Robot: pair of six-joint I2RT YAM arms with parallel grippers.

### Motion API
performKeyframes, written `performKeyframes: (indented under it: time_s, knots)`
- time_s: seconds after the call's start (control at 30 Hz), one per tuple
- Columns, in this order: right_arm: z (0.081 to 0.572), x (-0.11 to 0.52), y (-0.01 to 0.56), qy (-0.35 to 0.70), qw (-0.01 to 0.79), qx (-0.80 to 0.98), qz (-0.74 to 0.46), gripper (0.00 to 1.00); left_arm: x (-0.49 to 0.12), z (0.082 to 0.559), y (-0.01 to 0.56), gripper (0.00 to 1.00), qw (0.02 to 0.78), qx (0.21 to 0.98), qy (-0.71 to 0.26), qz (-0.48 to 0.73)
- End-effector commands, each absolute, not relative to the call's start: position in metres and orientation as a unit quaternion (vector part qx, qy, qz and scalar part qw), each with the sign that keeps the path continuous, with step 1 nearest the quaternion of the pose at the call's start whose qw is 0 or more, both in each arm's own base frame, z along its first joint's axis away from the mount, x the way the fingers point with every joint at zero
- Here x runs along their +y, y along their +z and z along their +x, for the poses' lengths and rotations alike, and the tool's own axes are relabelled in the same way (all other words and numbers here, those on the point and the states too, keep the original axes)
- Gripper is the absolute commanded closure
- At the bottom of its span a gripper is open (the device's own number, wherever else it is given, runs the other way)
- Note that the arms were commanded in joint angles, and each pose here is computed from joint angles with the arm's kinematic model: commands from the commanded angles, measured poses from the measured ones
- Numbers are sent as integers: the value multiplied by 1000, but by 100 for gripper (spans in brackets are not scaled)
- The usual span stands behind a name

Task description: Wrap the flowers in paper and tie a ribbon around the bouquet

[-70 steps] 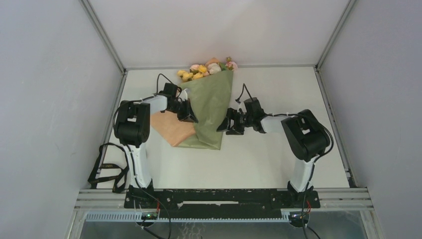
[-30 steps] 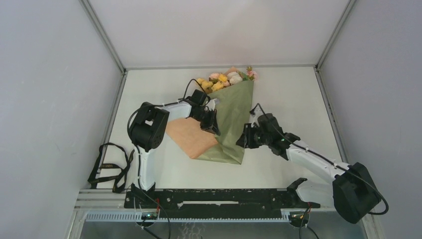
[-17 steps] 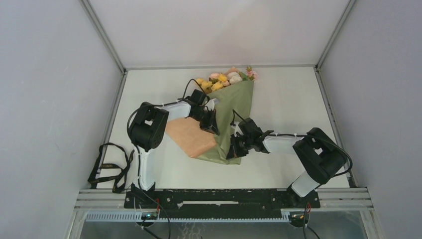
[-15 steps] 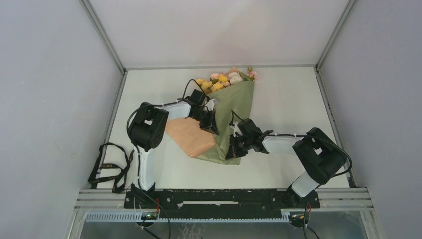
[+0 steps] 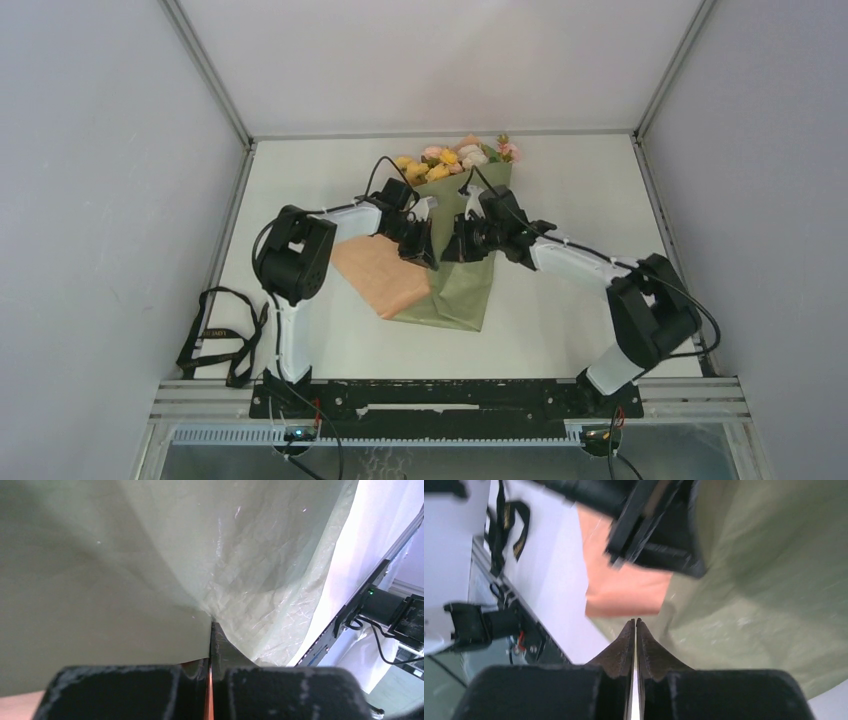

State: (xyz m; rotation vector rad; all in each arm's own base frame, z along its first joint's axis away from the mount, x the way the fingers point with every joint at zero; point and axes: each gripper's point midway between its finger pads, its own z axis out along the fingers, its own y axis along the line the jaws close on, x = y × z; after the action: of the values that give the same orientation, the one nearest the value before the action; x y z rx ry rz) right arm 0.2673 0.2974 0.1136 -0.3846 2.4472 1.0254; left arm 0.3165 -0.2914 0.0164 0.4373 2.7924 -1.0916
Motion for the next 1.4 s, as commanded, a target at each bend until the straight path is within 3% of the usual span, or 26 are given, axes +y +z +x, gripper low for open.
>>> performKeyframes:
  time_s: [0.0,0.27,0.3,0.43,0.5,0.7,0.77,1.0,1.13,1.23,1.37]
  knots:
    - [311,290,84,368,224,899,-76,91,-276,333,22,100,98,929,-318,161]
    - [316,281,16,341,154,927,-28,97,-275,332,27,99,93,929,-313,171]
    - [314,279,12,335,152,930,-25,97,-274,332,32,94,91,929,-309,180]
    - [308,270,5,311,150,938,-18,98,-244,344,68,44,116,934,-275,198]
    - [305,269,3,307,148,940,-20,98,-210,358,83,28,146,944,-254,152]
    - [301,275,6,310,151,938,-34,98,-40,397,75,10,251,948,-144,-136]
    - [301,277,7,313,153,937,-36,98,-3,398,62,3,253,942,-116,-190]
    - [300,276,8,313,151,937,-39,99,-13,408,28,2,193,938,-185,-218]
    - [300,275,10,310,155,937,-40,99,-36,418,34,9,183,937,-231,-185]
    - [301,275,12,311,159,936,-40,99,-73,408,27,11,130,941,-274,-153]
    - [300,273,13,308,157,938,-40,99,-104,388,18,23,81,936,-315,-137]
